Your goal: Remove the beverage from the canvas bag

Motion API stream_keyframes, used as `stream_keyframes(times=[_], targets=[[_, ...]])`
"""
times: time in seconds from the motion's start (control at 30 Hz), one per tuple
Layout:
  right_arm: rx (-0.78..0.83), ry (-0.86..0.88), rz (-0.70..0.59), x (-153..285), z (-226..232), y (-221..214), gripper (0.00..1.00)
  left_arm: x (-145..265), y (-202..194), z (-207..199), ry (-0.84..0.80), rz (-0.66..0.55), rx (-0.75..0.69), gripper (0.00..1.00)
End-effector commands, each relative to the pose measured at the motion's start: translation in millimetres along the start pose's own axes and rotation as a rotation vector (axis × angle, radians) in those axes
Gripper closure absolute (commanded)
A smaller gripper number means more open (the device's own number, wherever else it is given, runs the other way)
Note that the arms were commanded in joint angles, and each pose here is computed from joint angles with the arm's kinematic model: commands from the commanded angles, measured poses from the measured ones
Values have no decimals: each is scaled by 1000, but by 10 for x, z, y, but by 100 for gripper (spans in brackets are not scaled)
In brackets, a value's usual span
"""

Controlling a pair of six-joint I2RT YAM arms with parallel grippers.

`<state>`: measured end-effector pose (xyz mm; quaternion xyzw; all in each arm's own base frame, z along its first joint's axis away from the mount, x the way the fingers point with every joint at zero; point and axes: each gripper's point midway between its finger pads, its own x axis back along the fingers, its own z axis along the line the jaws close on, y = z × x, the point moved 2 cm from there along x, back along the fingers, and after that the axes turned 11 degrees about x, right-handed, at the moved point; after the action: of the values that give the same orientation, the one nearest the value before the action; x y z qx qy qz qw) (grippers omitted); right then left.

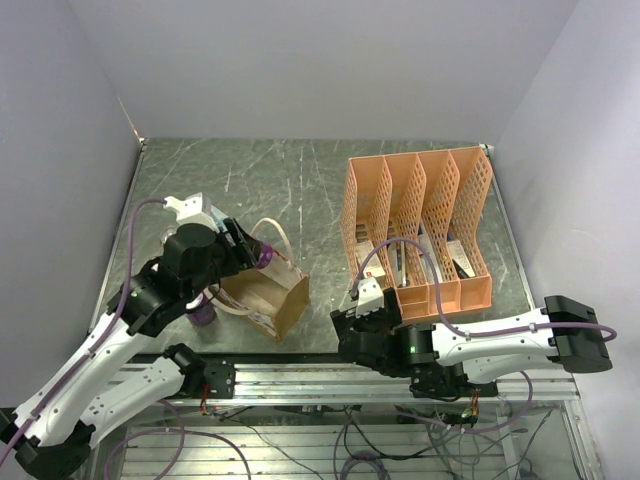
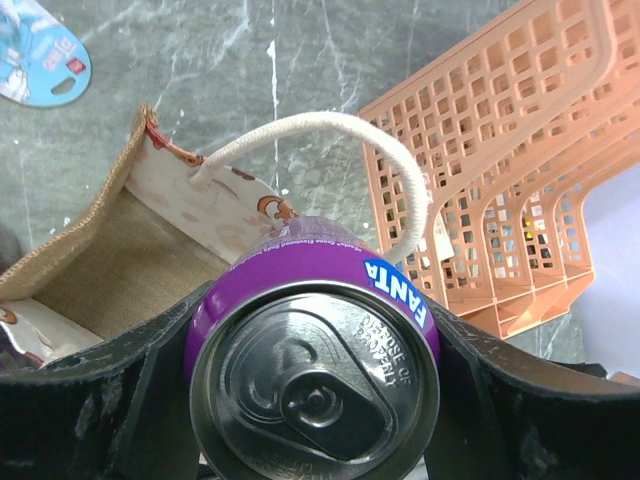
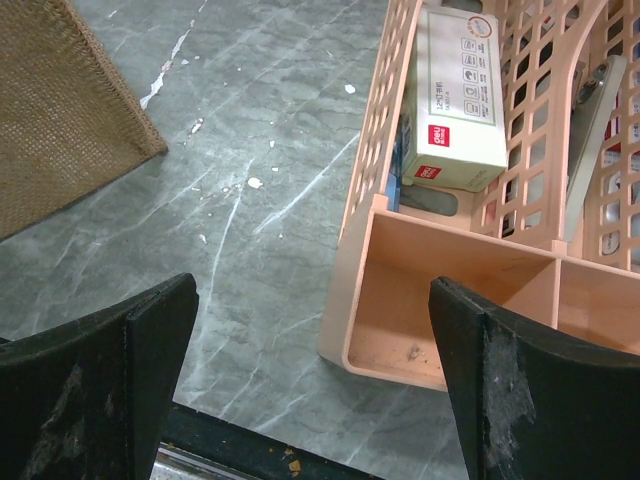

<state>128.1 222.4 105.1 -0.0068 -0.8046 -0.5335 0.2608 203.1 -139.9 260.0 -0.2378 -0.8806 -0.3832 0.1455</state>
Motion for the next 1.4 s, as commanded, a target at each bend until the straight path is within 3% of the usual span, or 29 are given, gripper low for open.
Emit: stream_keyframes(times=[0.0, 0.3, 0.43, 0.67, 0.8, 1.0, 1.07, 1.23, 1.37], targets=[[-20, -11, -21, 0, -17, 25, 0, 335, 432, -288, -102, -131, -28, 93], [-3, -20, -12, -18, 1, 13, 0, 730, 759, 320, 183, -316, -63, 93], [5, -20, -9, -26, 17, 14, 0, 752, 766, 589, 305, -361, -89, 93], [19, -33, -1, -39, 24, -1, 0, 718, 874, 1035, 629, -544, -57, 93], [17, -35, -1, -40, 21, 2, 0, 640, 975, 1101, 761, -650, -110, 93], [15, -37, 0, -40, 20, -1, 0, 554, 1233, 981, 813, -774, -112, 93], [16, -39, 1, -39, 17, -4, 0, 518, 1315, 1093, 865, -805, -91, 93], [13, -41, 1, -39, 13, -4, 0, 329, 1398, 1568, 943, -712, 70, 93], [12, -42, 1, -39, 8, -3, 0, 576, 1413, 1884, 1076, -797, 205, 93]])
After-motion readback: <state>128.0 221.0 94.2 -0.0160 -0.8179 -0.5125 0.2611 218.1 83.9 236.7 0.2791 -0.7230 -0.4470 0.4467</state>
